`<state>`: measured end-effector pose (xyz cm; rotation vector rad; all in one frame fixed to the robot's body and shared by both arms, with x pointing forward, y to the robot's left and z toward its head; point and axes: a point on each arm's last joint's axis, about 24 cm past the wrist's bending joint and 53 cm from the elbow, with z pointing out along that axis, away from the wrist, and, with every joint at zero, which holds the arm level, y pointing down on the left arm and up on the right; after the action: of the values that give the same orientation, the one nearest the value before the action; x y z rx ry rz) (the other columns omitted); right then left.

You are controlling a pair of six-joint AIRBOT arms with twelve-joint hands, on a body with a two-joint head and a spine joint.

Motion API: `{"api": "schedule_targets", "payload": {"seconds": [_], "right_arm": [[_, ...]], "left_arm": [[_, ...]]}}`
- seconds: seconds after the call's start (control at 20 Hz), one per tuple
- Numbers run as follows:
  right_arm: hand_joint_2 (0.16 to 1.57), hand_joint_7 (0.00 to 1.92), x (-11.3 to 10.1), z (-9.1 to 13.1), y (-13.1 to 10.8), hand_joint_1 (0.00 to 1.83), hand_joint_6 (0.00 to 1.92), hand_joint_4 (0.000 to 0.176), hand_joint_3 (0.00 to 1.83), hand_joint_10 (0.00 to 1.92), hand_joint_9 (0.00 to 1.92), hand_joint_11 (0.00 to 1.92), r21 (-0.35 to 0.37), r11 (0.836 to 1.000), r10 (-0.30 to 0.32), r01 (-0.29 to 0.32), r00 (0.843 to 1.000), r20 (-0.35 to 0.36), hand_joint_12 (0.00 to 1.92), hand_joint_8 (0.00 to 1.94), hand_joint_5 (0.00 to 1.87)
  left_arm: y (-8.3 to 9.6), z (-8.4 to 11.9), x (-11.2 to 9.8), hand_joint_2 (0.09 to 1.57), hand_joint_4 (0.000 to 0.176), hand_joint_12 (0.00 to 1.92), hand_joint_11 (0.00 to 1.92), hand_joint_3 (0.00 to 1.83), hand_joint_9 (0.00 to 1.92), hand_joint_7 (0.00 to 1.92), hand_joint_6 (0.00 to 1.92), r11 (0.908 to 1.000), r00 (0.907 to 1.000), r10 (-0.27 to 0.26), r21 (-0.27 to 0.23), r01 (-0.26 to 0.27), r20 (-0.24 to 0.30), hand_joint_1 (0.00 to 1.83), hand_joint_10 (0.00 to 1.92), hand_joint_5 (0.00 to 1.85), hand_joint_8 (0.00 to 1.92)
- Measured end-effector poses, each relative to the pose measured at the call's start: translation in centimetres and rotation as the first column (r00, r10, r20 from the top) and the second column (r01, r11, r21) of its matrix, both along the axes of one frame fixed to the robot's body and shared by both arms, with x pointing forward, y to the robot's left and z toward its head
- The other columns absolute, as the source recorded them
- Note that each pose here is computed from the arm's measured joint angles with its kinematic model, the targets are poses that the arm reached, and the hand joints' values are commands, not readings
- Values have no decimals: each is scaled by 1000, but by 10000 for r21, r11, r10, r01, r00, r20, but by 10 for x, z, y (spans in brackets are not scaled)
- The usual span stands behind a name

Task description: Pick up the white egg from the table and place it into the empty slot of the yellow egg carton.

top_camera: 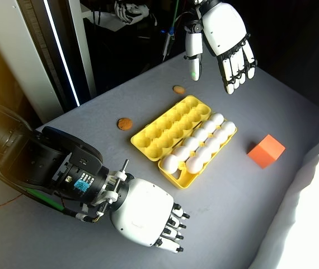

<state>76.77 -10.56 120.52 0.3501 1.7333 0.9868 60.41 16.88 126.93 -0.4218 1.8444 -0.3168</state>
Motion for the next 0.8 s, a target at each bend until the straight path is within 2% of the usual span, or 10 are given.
{"api": "schedule_targets", "payload": {"seconds": [0.05, 0.1, 0.25, 0.35, 0.4, 0.5, 0.55, 0.6, 0.7, 0.8], "right_arm": [[1089, 824, 1, 2, -1, 1210, 92, 0, 0, 227, 648, 0, 21, 10000, -45, 45, 10000, 57, 1456, 99, 739], [1089, 824, 1, 2, -2, 1210, 92, 0, 0, 227, 648, 0, 33, 10000, -76, 76, 9999, 90, 1456, 99, 739], [1111, 898, 3, 4, -6, 1244, 77, 0, 2, 694, 543, 48, 77, 9997, -249, 247, 9995, 217, 1517, 95, 803], [1110, 900, 3, 4, -6, 1256, 70, 0, 1, 787, 523, 61, 100, 9996, -271, 269, 9994, 223, 1531, 96, 794], [1182, 806, 3, 4, -6, 1320, 88, 0, 8, 862, 526, 101, 106, 9996, -274, 272, 9994, 220, 1547, 1238, 818], [1196, 787, 3, 4, -7, 1318, 91, 0, 4, 887, 516, 89, 128, 9995, -282, 279, 9994, 214, 1559, 1300, 815], [1137, 689, 3, 4, -6, 1237, 93, 0, 0, 876, 512, 82, 125, 9995, -277, 274, 9994, 209, 1537, 843, 819], [1109, 763, 3, 4, -6, 1211, 84, 0, 0, 816, 522, 80, 125, 9996, -264, 262, 9995, 195, 1511, 444, 817], [1110, 797, 3, 4, -6, 1197, 69, 0, 0, 805, 508, 61, 128, 9996, -264, 262, 9995, 194, 1522, 320, 810], [1112, 803, 3, 4, -7, 1210, 66, 0, 1, 804, 513, 63, 140, 9995, -295, 292, 9993, 224, 1522, 303, 807]], "left_arm": [[0, 1, 0, 1287, 0, 443, 0, 0, 322, 363, 2, 10000, 10000, 15, -58, -15, -1, 0, 3, 325, 5], [0, 1, 0, 1287, 0, 443, 0, 0, 322, 363, 2, 10000, 10000, 29, -62, -29, 2, 0, 3, 325, 5], [0, -1, -2, 1296, 0, 451, 0, 1, 318, 361, 3, 9998, 9998, 95, -178, -99, -192, 0, 3, 322, 2], [1, 0, -2, 1298, 0, 485, 0, 1, 329, 363, 0, 9998, 9998, 123, -143, -125, -154, 0, 1, 329, 0], [1, 0, -2, 1304, 0, 487, 0, 1, 328, 366, 1, 9998, 9998, 139, -132, -141, -145, 0, 2, 330, 2], [1, 0, -2, 1304, 0, 473, 0, 0, 319, 360, 0, 9998, 9998, 136, -132, -138, -141, 0, 1, 327, 1], [1, 0, -1, 1303, 0, 484, 0, 0, 321, 364, 1, 9998, 9998, 138, -129, -139, -134, 0, 2, 330, 2], [1, 0, -1, 1304, 0, 468, 0, 1, 336, 375, 3, 9998, 9998, 138, -129, -139, -134, 0, 6, 330, 5], [1, 0, -1, 1300, 0, 472, 0, 0, 349, 384, 0, 9998, 9998, 127, -119, -128, -124, 0, 11, 323, 8], [1, 2, -1, 1299, 0, 505, 0, 0, 364, 401, 1, 9999, 9999, 125, -95, -125, -57, 0, 6, 338, 5]]}}
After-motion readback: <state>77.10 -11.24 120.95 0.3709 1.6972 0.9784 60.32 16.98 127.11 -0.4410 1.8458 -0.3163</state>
